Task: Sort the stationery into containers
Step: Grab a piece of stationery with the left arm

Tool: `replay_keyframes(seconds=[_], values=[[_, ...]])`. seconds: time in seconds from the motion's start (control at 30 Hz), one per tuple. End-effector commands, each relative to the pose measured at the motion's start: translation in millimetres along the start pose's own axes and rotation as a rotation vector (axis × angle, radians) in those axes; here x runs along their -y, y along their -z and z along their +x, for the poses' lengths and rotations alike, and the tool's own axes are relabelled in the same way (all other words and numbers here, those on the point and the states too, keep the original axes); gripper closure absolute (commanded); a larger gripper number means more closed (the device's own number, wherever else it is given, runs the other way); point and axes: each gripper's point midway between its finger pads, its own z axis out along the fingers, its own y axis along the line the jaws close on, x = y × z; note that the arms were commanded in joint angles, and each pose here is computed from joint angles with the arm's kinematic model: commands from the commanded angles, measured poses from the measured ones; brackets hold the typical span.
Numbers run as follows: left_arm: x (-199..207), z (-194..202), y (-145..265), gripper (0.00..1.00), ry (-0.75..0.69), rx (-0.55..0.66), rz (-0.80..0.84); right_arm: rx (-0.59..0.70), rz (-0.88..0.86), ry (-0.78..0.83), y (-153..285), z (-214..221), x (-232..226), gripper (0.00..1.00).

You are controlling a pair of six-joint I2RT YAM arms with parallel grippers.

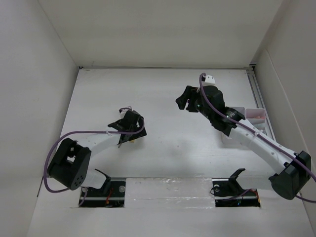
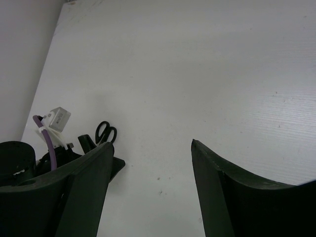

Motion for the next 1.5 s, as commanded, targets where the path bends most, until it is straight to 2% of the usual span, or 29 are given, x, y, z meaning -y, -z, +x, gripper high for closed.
replay_keyframes(seconds=[0.0,0.1,0.2,0.27,0.37,0.6,0.83,1.03,1.2,1.47], values=[[-7,11,-1,0.24,0.003,-0.022,-0.007,0.047,-0.034,0.004,2,-15,-7,0.3],[-4,17,6,0.26,0.001,-0.029,0.015,0.047,-0.034,0.004,2,-15,-7,0.3],[-8,19,10,0.26,-0.002,-0.01,-0.036,0.055,-0.039,0.002,2,-17,-9,0.3],[-13,25,7,0.26,-0.003,-0.039,-0.068,0.055,-0.039,0.002,2,-17,-9,0.3],[-17,24,4,0.31,0.002,-0.036,-0.099,0.05,-0.047,0.003,2,-16,-10,0.3],[-37,31,2,0.31,0.051,-0.052,-0.222,0.058,-0.052,0.001,5,-19,-11,0.3],[-37,33,2,0.46,0.081,-0.061,-0.237,0.057,-0.052,0.001,7,-18,-10,0.3],[-38,33,4,0.49,0.086,-0.067,-0.247,0.064,-0.057,-0.003,6,-21,-9,0.3],[-41,46,5,0.54,0.037,-0.087,-0.342,0.072,-0.062,-0.005,11,-22,-9,0.3],[-37,48,3,0.57,0.056,-0.087,-0.346,0.082,-0.068,-0.01,16,-25,-8,0.3]])
